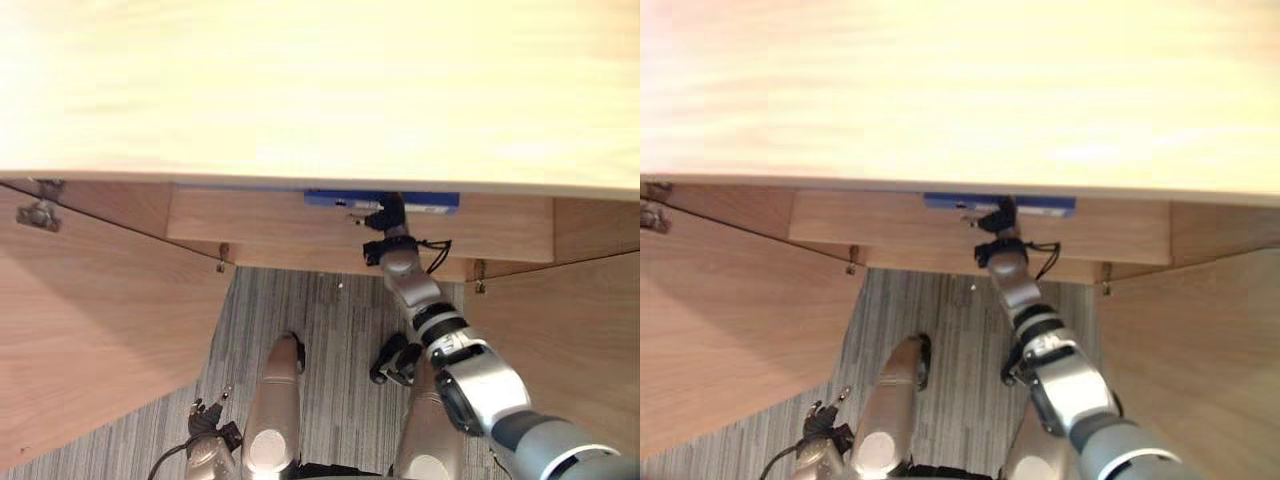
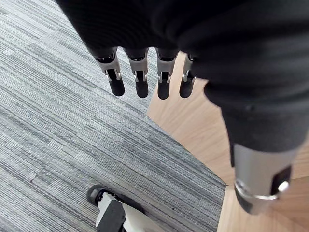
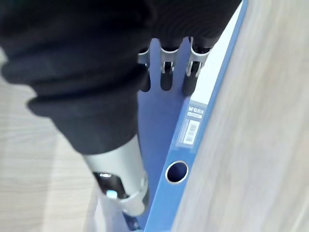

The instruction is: Walk over to the cabinet, pick up the folder, carry it to the office cabinet, place the folder inside the office cabinet, then close the office cabinet door

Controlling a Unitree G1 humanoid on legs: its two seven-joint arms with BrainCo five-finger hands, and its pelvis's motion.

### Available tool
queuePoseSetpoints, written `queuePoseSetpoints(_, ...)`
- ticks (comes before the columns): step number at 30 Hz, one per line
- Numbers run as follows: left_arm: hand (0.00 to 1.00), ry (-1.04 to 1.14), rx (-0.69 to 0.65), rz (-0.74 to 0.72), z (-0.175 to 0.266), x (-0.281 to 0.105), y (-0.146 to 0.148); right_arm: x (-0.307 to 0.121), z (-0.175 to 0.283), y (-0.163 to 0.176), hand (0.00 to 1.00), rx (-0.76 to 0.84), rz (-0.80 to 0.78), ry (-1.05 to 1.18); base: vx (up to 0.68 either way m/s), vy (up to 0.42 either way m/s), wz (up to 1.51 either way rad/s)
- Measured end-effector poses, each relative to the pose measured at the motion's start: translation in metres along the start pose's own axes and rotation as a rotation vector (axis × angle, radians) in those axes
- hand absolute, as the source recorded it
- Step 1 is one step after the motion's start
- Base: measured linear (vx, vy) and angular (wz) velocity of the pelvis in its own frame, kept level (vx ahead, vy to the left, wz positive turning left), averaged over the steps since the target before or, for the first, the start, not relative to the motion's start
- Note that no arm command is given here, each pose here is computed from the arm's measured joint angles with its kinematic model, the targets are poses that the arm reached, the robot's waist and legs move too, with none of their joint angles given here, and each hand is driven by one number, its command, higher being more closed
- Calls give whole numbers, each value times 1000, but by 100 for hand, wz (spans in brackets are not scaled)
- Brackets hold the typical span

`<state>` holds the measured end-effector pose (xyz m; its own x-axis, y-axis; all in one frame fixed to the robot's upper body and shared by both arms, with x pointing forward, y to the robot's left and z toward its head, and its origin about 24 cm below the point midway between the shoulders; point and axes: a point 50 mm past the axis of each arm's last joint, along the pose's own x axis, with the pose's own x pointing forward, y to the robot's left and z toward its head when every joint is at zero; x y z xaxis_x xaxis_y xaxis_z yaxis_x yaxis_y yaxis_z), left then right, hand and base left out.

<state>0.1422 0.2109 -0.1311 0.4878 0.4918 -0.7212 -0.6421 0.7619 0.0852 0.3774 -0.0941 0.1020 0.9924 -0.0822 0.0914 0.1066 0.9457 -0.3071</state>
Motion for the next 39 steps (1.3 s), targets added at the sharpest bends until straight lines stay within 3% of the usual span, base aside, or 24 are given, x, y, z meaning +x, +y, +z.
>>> queuePoseSetpoints(8, 0, -20, 15, -2, -7, -6, 12, -35, -11, 51, 0, -36, 178, -18, 43, 26, -4)
queuePoseSetpoints(12, 0, -2, 26, -5, -13, -8, 16, -51, -30, 62, 0, -55, 233, 32, 69, 42, -1)
queuePoseSetpoints(18, 0, 30, 93, -23, -23, -8, 20, -70, -67, 68, 0, -208, 326, 115, 44, 8, -8)
queuePoseSetpoints(24, 0, 36, 126, -37, -26, -8, 23, -81, -92, 60, 0, -601, 453, 33, -22, -4, -12)
queuePoseSetpoints(29, 0, 45, 187, -38, -28, -6, 32, -95, -130, 45, 0, -977, 654, 15, -61, 10, -2)
queuePoseSetpoints(35, 0, 43, 207, -60, -26, -5, 25, -84, -147, 5, 0, -1124, 620, 112, -66, 29, 15)
queuePoseSetpoints(39, 0, 40, 206, -67, -26, -5, 23, -71, -140, -5, 0, -1120, 550, 131, -126, 48, 16)
